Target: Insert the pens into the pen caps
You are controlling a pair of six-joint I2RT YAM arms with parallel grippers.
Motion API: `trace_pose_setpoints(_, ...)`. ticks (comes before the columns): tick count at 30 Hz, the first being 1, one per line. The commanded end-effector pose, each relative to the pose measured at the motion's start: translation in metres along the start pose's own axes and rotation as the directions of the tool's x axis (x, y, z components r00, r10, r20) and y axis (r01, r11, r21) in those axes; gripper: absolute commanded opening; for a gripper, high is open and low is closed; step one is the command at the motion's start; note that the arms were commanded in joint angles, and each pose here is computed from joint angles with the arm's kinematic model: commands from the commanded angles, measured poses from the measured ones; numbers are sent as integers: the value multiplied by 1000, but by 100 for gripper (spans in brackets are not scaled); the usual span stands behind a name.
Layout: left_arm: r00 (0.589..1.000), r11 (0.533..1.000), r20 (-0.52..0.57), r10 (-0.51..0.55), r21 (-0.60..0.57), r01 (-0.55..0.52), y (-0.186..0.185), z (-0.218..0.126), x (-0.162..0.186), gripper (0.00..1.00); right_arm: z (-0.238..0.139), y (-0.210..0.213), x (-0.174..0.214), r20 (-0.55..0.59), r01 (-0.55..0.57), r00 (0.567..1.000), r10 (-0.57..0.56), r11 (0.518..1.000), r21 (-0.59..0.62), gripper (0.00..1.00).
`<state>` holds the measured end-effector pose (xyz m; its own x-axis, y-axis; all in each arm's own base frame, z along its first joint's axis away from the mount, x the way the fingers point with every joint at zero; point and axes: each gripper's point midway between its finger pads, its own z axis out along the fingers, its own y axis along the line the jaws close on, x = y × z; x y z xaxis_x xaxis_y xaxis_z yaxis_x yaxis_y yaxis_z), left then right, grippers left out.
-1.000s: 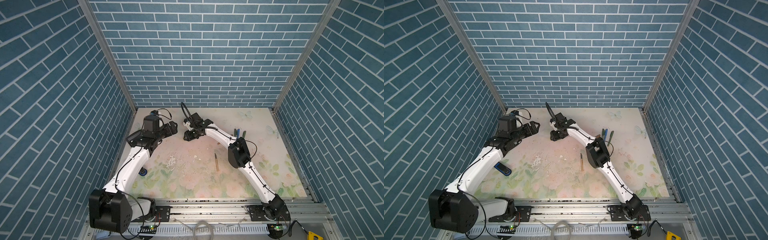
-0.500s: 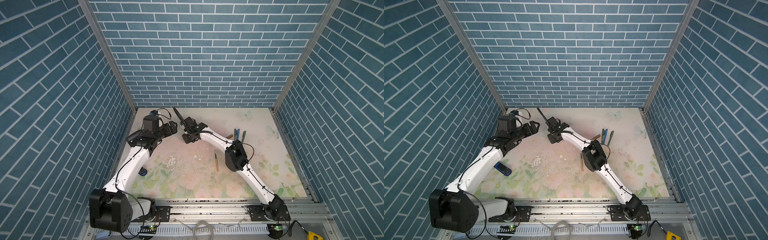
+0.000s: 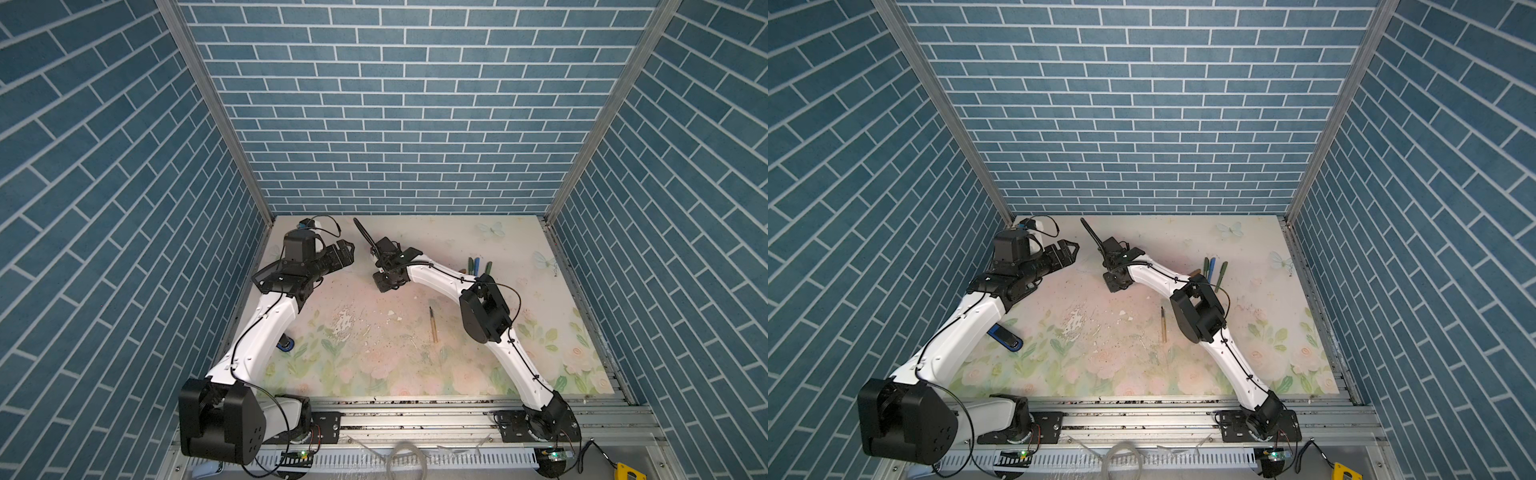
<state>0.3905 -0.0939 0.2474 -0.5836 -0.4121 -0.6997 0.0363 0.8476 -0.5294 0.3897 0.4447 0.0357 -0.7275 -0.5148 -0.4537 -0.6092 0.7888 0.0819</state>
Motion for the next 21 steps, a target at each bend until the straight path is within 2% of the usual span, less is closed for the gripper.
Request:
trace_pose_setpoints(1, 1000, 1000, -1, -8, 18, 8, 0, 1, 1, 91, -37, -6, -24, 108, -48, 993, 46, 999, 19, 19)
trace_pose_setpoints(8, 1000, 998, -18, -25, 50, 26, -4, 6, 6, 91, -80, -36, -12, 184, -129, 976, 116, 990, 61, 19)
trace_pose_setpoints(11, 999, 997, -28, -25, 72, 27, -8, 8, 8, 91, -95, -55, 5, 192, -180, 968, 163, 981, 73, 18)
trace_pose_setpoints(21, 990, 985, -129, 50, 173, -28, -51, 19, 44, 91, -140, -117, 114, 133, -309, 948, 289, 935, 174, 19)
